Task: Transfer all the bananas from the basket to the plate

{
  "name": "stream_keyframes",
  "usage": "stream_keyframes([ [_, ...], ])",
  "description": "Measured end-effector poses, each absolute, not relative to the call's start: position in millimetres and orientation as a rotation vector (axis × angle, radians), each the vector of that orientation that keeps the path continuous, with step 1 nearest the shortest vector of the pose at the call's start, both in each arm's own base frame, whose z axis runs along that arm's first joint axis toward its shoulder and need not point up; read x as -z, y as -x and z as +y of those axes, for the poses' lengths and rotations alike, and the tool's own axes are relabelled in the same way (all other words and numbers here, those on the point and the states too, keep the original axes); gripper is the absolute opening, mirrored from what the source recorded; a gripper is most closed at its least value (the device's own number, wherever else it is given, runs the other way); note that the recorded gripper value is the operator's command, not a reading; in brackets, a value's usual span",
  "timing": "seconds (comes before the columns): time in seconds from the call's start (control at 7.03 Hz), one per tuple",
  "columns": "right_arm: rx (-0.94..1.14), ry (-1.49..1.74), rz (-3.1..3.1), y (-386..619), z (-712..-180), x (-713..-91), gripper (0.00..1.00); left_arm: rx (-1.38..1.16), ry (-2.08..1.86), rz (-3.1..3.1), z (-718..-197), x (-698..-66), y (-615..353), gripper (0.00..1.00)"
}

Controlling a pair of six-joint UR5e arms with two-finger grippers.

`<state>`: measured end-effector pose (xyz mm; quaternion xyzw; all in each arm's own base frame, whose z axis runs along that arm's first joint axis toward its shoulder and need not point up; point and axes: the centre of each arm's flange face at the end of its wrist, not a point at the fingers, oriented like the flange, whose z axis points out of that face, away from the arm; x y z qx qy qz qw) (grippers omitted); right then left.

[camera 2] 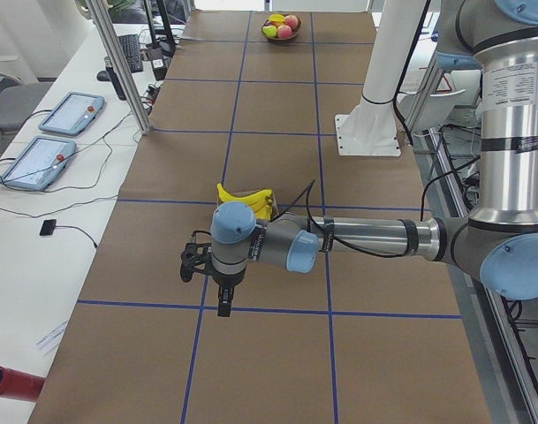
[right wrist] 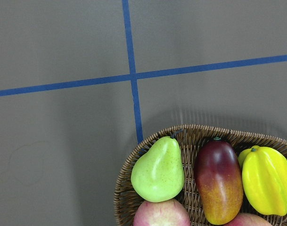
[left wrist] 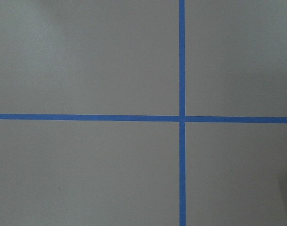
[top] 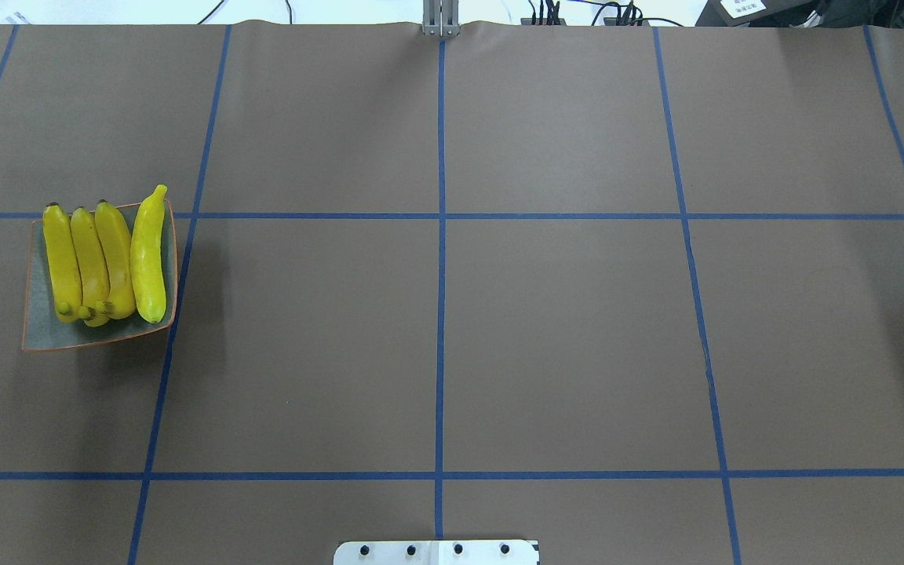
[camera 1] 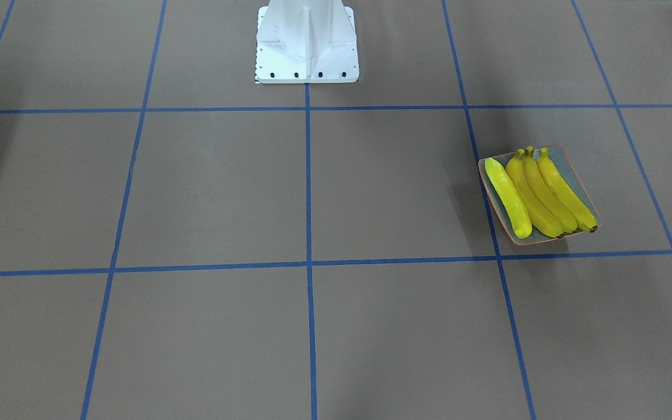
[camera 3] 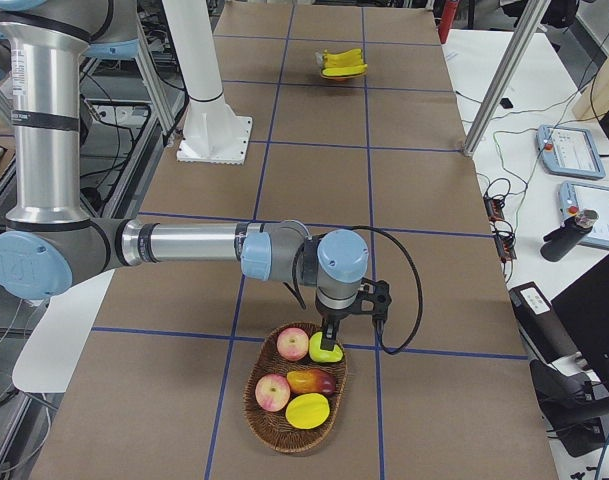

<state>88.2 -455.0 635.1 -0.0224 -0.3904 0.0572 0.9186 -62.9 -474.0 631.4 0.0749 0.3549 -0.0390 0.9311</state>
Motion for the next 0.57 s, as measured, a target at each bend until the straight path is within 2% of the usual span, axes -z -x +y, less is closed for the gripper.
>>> stream_keyframes([
  [0.57, -0.118, 0.046, -0.803, -88.2, -454.8, -635.3, 1.0, 0.081, -0.151, 0.726, -473.1, -632.7, 62.9, 1.0],
])
